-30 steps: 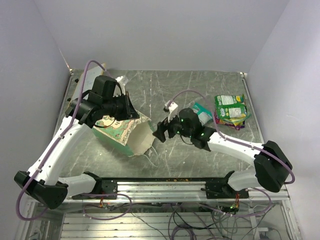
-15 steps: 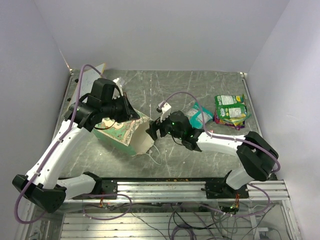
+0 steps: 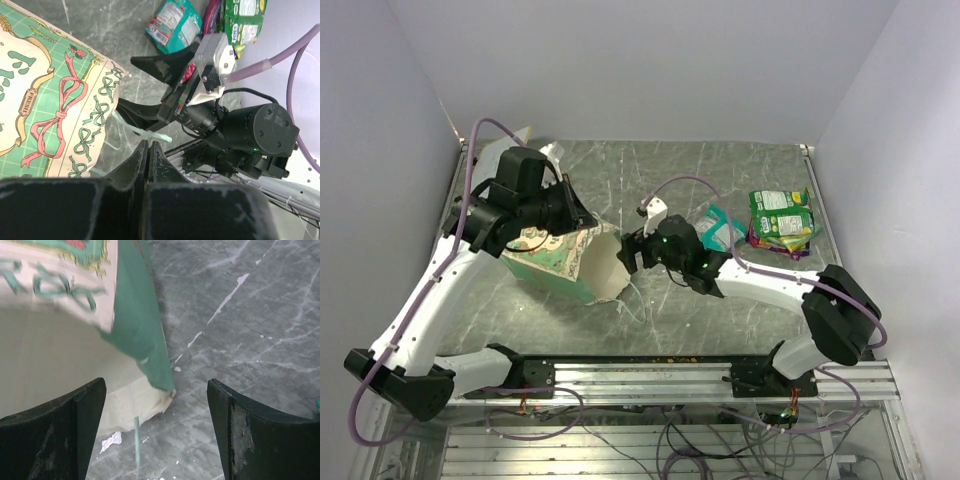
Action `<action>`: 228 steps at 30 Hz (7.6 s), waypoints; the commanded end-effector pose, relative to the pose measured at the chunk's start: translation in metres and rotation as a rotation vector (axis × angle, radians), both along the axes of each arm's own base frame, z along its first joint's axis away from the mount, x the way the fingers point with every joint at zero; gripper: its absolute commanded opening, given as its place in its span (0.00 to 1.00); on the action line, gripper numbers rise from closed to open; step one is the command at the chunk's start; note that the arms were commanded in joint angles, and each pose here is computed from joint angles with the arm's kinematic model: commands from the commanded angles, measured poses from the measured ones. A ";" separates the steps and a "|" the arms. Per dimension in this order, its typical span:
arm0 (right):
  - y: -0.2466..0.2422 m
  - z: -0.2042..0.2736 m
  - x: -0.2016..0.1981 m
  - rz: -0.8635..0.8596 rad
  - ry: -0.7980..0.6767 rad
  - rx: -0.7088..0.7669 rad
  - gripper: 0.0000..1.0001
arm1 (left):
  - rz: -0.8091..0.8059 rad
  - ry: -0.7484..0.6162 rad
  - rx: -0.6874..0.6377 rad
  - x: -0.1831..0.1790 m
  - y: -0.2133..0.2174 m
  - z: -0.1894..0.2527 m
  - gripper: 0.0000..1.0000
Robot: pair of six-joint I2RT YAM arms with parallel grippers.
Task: Take the snacks out of the paper bag
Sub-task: Adjust the paper bag at the center of the board, then take out the snack from the paper bag, then place the snack at the center of the board.
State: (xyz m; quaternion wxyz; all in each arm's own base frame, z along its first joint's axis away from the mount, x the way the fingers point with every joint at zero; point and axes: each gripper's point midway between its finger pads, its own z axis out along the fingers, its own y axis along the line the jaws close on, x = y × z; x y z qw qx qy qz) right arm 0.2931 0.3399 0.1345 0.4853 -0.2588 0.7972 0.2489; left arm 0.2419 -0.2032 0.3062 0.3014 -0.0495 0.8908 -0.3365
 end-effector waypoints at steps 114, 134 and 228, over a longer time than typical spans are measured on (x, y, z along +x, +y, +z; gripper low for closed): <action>0.065 0.015 -0.082 0.549 -0.420 0.236 0.56 | 0.053 -0.102 0.086 -0.057 -0.008 -0.017 0.07; 0.119 -0.068 -0.057 0.567 -0.371 0.088 0.58 | 0.102 -0.083 0.067 -0.058 -0.001 -0.012 0.07; -0.231 -0.059 0.020 -0.677 0.257 -0.162 0.00 | 0.133 -0.079 -0.094 -0.013 -0.006 0.004 0.26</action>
